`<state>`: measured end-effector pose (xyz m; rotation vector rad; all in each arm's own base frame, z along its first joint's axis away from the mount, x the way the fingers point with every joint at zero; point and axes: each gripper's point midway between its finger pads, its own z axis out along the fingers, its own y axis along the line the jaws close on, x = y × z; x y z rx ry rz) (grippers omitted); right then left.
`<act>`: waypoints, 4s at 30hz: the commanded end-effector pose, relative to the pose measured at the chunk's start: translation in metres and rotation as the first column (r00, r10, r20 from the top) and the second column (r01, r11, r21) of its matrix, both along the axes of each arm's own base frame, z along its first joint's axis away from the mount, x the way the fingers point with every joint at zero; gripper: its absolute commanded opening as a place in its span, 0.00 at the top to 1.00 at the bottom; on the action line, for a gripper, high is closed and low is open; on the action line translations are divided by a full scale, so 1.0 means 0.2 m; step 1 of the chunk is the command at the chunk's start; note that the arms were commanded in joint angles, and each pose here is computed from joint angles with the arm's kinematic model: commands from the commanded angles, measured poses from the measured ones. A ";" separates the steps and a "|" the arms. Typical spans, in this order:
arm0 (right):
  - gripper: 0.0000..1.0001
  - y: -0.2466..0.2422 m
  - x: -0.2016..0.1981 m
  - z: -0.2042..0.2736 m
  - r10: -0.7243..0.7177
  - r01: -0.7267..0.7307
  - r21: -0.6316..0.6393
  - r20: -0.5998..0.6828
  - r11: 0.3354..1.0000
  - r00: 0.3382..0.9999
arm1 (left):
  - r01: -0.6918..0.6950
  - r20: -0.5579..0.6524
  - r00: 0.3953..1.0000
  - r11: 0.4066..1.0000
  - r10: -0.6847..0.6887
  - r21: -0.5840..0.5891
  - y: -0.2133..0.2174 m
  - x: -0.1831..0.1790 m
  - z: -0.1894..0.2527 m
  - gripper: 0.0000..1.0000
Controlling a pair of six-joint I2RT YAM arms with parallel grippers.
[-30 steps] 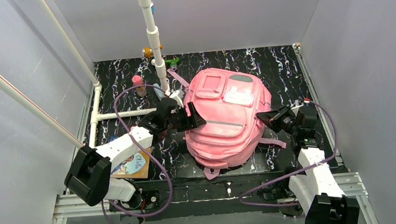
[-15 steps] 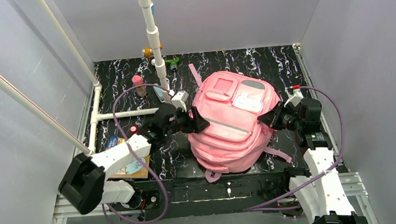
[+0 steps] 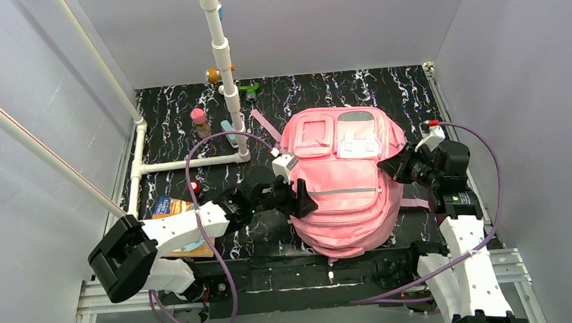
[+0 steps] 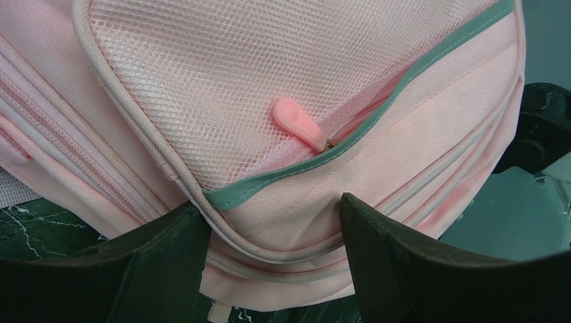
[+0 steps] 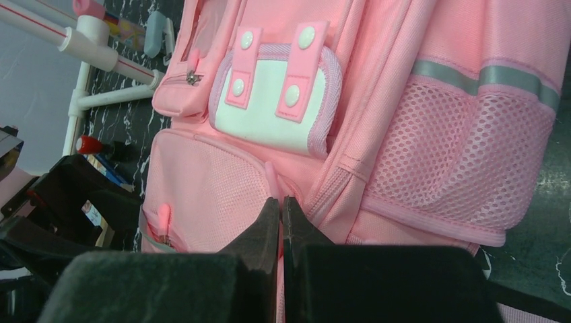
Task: Pack the student bag
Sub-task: Zip the student bag at the center of the board, then unzip the student bag at the center of the board.
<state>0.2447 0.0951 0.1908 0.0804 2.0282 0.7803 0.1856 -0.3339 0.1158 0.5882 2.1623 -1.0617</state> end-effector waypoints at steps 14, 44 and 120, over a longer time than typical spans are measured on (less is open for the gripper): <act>0.99 0.08 0.02 0.16 -0.044 0.039 0.187 0.025 0.982 0.999 | -0.199 0.291 0.937 0.980 0.194 -0.015 0.26 0.11 0.48 0.06; 0.99 0.14 -0.03 0.01 0.053 -0.059 0.204 0.031 0.977 0.998 | -0.067 0.002 0.998 0.998 0.067 -0.004 -0.39 0.47 0.09 0.35; 0.61 -0.03 0.63 -0.35 0.516 -0.455 -0.566 -0.060 0.687 0.855 | -0.067 -0.067 0.996 0.998 0.065 -0.018 0.03 0.32 0.30 0.19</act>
